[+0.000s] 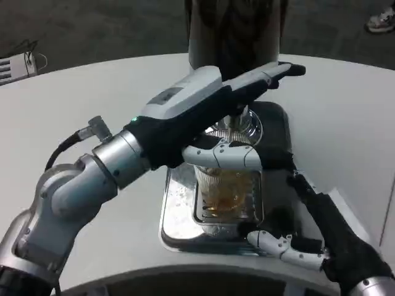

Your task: Grasp the cup under the faucet to collect the drink, then remove the cup.

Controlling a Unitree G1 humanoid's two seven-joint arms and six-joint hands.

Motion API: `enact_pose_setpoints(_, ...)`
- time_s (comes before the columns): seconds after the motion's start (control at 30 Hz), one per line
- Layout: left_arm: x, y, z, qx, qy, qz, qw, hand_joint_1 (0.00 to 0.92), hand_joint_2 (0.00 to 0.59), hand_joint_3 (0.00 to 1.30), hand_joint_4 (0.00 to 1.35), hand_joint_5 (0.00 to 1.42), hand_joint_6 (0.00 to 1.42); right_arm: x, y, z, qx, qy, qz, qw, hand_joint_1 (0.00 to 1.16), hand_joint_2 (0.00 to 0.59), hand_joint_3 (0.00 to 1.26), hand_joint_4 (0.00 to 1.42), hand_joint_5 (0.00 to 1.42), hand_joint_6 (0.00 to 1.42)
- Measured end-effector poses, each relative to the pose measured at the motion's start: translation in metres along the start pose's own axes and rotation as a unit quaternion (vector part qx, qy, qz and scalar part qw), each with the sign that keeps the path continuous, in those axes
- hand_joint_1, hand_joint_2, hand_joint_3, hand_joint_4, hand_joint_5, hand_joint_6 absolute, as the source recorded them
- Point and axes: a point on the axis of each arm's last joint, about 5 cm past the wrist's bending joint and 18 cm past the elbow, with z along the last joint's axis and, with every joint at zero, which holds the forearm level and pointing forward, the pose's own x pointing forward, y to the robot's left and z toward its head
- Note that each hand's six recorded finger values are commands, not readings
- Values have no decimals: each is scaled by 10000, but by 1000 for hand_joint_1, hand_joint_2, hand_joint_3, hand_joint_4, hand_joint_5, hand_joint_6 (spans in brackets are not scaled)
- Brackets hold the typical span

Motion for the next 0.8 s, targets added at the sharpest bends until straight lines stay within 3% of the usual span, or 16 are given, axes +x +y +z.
enact_pose_setpoints(0.47, -61, 27, 22, 57, 63, 19, 10000, 0, 68, 108, 42, 135, 219, 276, 149, 45, 40, -88, -230, 9997, 731, 234, 0, 0, 39, 34)
enact_pose_setpoints(0.8, -148, 59, 29, 90, 175, 107, 9997, 0, 69, 114, 43, 135, 222, 409, 254, 56, 116, -48, -162, 9998, 731, 234, 0, 0, 39, 22)
